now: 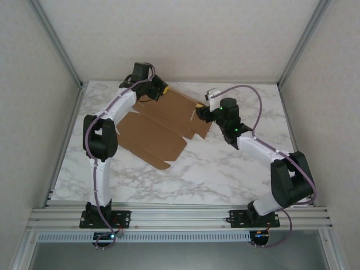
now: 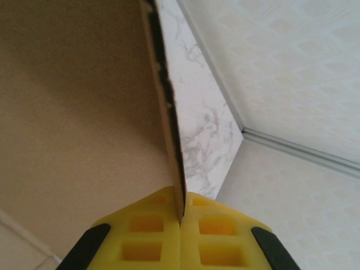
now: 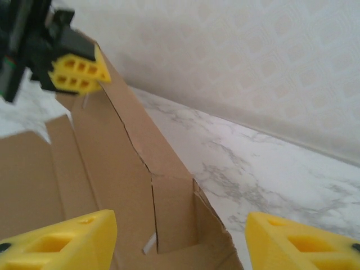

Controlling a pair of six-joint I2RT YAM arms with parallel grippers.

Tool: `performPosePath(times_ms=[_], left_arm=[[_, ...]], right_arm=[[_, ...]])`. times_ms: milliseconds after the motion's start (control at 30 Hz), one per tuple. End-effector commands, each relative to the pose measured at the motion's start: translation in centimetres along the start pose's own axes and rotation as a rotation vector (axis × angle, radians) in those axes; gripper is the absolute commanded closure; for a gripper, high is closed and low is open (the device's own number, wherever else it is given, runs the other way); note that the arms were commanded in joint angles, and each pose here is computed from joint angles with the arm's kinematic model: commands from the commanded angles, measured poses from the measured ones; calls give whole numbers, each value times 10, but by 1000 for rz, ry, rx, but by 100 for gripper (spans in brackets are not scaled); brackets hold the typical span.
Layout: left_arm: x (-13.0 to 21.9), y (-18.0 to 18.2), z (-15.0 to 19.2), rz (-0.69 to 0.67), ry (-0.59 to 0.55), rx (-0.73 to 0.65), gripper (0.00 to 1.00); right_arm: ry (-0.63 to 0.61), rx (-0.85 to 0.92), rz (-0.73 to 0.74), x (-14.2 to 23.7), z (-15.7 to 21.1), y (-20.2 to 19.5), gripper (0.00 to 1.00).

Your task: Fold the paper box

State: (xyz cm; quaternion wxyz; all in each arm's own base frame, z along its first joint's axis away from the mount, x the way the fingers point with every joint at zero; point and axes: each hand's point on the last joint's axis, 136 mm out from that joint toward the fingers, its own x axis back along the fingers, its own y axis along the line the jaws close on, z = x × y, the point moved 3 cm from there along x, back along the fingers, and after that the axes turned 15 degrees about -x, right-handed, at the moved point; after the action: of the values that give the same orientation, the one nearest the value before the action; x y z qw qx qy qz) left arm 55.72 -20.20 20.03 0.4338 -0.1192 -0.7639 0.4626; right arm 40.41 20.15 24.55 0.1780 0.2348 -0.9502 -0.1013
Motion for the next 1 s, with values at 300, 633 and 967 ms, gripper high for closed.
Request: performPosePath(times_ms=[300,633,967], left_arm=[[15,-18,-9,82,-63,27,100],[16,-19,-7,87,-56,27,100],[20,-17,-6,84,-59,30,100]], right_arm=[[478,-932,49,-32,-14,-8,46],[565,-1223,19,-62,11,-14,30],[598,-1277,-29,-75,16,-5,26]])
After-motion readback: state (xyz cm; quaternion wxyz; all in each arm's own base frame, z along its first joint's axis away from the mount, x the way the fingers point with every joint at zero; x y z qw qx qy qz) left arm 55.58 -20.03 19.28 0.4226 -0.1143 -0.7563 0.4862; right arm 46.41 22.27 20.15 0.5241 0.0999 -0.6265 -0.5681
